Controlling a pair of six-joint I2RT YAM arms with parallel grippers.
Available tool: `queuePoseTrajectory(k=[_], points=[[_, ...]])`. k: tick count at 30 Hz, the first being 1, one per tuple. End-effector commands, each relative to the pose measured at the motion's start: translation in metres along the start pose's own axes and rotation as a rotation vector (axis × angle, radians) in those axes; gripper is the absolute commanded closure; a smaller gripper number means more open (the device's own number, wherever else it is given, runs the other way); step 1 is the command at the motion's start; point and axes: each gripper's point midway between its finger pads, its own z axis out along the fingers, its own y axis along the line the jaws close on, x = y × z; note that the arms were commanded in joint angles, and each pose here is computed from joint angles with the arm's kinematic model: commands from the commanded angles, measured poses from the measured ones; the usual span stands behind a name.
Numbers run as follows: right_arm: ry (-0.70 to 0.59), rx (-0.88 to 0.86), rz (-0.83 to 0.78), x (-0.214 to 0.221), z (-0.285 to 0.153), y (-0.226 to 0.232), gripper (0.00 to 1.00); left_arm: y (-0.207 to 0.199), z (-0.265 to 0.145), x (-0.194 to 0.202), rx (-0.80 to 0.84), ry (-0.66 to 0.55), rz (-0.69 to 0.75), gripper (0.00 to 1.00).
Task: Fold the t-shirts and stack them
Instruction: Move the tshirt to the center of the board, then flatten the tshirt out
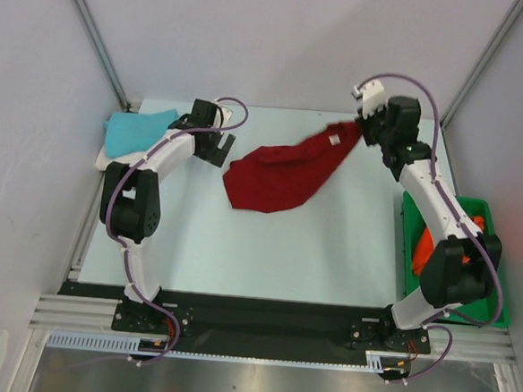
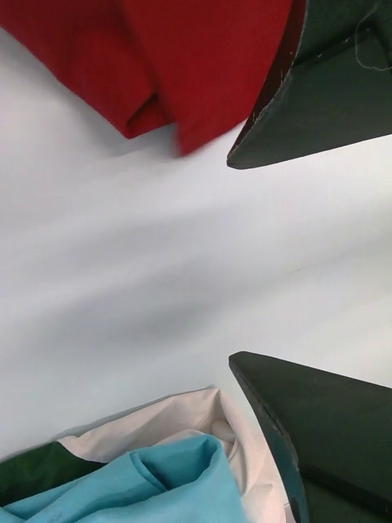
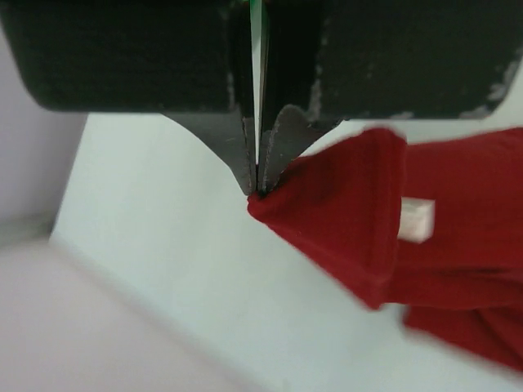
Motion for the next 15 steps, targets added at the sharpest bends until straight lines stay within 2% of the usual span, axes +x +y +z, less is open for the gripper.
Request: queuePoseTrajectory(k=[1,4,10,14,15], points=[[0.159,0.078,0.051,0.080,0.001,-0.019,1.00,0.005,-0.021,-0.032,0.014,-0.097,0.019,0.00],[0.236,0.050,0.082,0.129,-0.005,-0.006,1.00,-0.009,-0.014,-0.032,0.088,-0.077,0.037,0.02],[0.220,0.040,0.061,0.125,-0.011,0.000,1.00,-0.045,-0.002,-0.011,0.243,-0.013,0.084,0.06],[0.238,0.053,0.073,0.133,-0.014,-0.006,1.00,-0.064,0.015,-0.012,0.336,0.002,0.075,0.13],[0.246,0.049,0.075,0.136,-0.014,-0.005,1.00,-0.064,0.014,-0.026,0.344,-0.021,0.072,0.14]])
